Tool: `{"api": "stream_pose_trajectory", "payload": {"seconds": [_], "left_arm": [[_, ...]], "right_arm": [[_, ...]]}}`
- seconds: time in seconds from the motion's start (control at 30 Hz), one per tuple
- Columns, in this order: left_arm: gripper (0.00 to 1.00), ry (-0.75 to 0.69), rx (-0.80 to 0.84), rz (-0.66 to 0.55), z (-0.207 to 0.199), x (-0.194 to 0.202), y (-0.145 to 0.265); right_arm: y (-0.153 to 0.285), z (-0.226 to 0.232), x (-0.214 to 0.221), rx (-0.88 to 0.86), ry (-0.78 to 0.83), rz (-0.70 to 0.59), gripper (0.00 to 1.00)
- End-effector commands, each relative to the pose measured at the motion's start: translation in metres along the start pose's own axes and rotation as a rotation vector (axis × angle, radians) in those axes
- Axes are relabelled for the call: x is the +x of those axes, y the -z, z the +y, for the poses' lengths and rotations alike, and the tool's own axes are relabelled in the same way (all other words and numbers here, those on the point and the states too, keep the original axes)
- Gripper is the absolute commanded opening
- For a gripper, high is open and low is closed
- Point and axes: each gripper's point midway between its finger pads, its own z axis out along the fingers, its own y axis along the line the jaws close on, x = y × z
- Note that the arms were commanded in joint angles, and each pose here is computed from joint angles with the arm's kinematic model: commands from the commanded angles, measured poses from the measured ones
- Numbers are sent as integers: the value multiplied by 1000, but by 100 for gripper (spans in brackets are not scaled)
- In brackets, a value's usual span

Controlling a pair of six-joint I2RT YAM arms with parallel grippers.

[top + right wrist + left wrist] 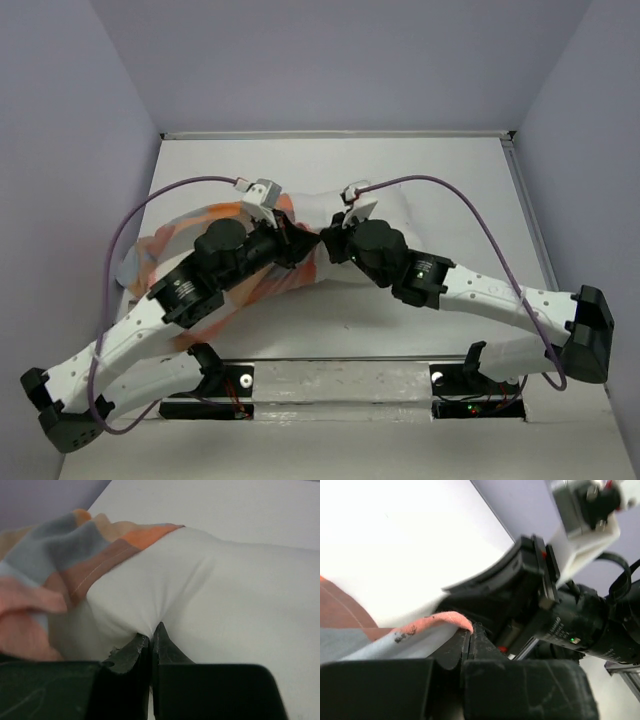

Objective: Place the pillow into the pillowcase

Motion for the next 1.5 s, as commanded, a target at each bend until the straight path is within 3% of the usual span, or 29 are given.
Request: {"api": "stream_pose_trajectory", "payload": {"seconds": [0.0,0.1,0.17,0.27,0.33,0.43,0.47,0.5,0.53,0.6,0.67,0.73,0.77,0.87,0.9,0.93,1.07,1.2,1.27,1.37,1.47], "left_arm": [[0,20,76,-367,-47,-119,80],[0,-10,70,-367,-57,-137,83],[0,-44,36,-315,-56,-136,73],[1,-123,-83,-214,-42,-134,19],[6,-158,-69,-144,-39,-127,-10],[28,-189,-91,-55,-20,-112,-70],[51,-196,-103,-35,-15,-106,-85],[62,-199,-126,6,-4,-95,-114],[84,-206,-120,30,-2,-91,-127],[99,-226,-142,76,5,-85,-163],[99,-283,-179,59,-3,-93,-172],[99,-331,-246,25,-5,-99,-167],[99,-346,-279,4,-6,-100,-158],[99,-369,-329,-53,-5,-101,-140],[99,-385,-389,-71,3,-93,-121],[99,-380,-400,-102,4,-92,-115],[99,-372,-507,-143,36,-76,-83],[99,-402,-576,-86,77,-38,-78],[99,-399,-576,-98,88,-40,-85],[99,-433,-551,-46,97,-34,-102],[99,-464,-518,3,99,-22,-111]], "right_arm": [[76,117,-79,-432,-42,-45,0],[119,160,-93,-662,-74,19,0],[130,162,-102,-692,-148,14,0],[118,119,-116,-576,-274,-36,0],[97,77,-111,-552,-383,3,0],[57,16,-83,-419,-449,69,0],[48,1,-73,-375,-465,84,0],[38,-15,-63,-331,-482,102,0],[19,-51,-40,-238,-538,141,0],[-1,-82,-29,-186,-571,138,0],[-27,-139,-9,-42,-617,159,0],[-38,-169,-3,4,-654,171,0],[-45,-194,-2,57,-669,159,3],[-50,-211,-38,97,-596,70,15],[-50,-226,-62,169,-569,5,23],[-48,-231,-68,198,-521,8,37],[-34,-236,-92,258,-393,14,75],[-7,-230,-103,255,-315,-25,80],[2,-199,-100,190,-268,-17,80],[6,-159,-56,106,-173,90,77],[15,-122,-34,49,-111,112,70]]}}
